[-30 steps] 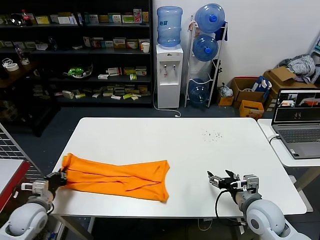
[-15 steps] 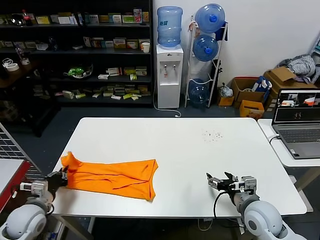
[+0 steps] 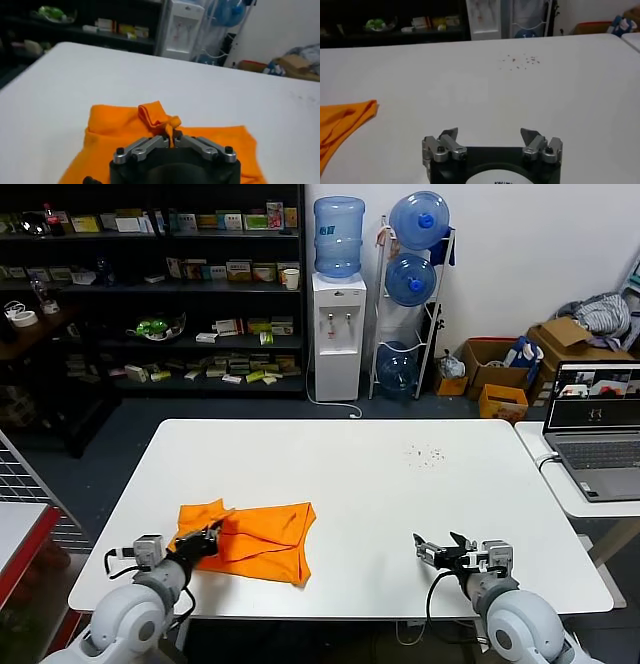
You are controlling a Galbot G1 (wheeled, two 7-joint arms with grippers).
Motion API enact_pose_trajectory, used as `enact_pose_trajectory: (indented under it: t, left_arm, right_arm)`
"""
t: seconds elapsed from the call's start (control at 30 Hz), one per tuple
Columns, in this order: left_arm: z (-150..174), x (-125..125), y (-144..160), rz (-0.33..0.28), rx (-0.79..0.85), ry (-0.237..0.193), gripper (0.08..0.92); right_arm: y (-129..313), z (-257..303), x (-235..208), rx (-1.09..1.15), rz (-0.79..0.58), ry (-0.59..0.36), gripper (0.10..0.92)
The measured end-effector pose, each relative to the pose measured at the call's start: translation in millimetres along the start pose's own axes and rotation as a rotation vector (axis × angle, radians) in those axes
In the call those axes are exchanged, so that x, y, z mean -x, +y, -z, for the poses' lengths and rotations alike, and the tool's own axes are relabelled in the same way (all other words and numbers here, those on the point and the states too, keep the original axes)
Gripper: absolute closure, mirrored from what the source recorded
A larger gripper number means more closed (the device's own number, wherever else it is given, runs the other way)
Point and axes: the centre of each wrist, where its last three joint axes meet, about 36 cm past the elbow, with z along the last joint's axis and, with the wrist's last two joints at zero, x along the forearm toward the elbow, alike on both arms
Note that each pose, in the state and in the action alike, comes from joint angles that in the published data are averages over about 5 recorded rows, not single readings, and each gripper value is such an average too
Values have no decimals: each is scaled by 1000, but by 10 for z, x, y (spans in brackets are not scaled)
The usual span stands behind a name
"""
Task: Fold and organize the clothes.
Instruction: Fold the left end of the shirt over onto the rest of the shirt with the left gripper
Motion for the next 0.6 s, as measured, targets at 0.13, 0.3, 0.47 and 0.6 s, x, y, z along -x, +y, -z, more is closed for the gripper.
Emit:
enact_pose_trajectory:
  t: [0.13,0.3,0.47,0.6]
  left_arm:
    - [56,69,-250,-50,-37,14,888]
    - [89,104,-505,-99,-55,30,888]
    - [73,120,-674,-128,-64,51,888]
    - [68,114,-753,-144,-64,65,888]
  right_arm:
    - [9,0,6,0,0,1,200]
    - [6,1,19,0,-1,2,200]
    - [15,-2,35,1,0,4,200]
    - [17,-6,38,1,0,5,200]
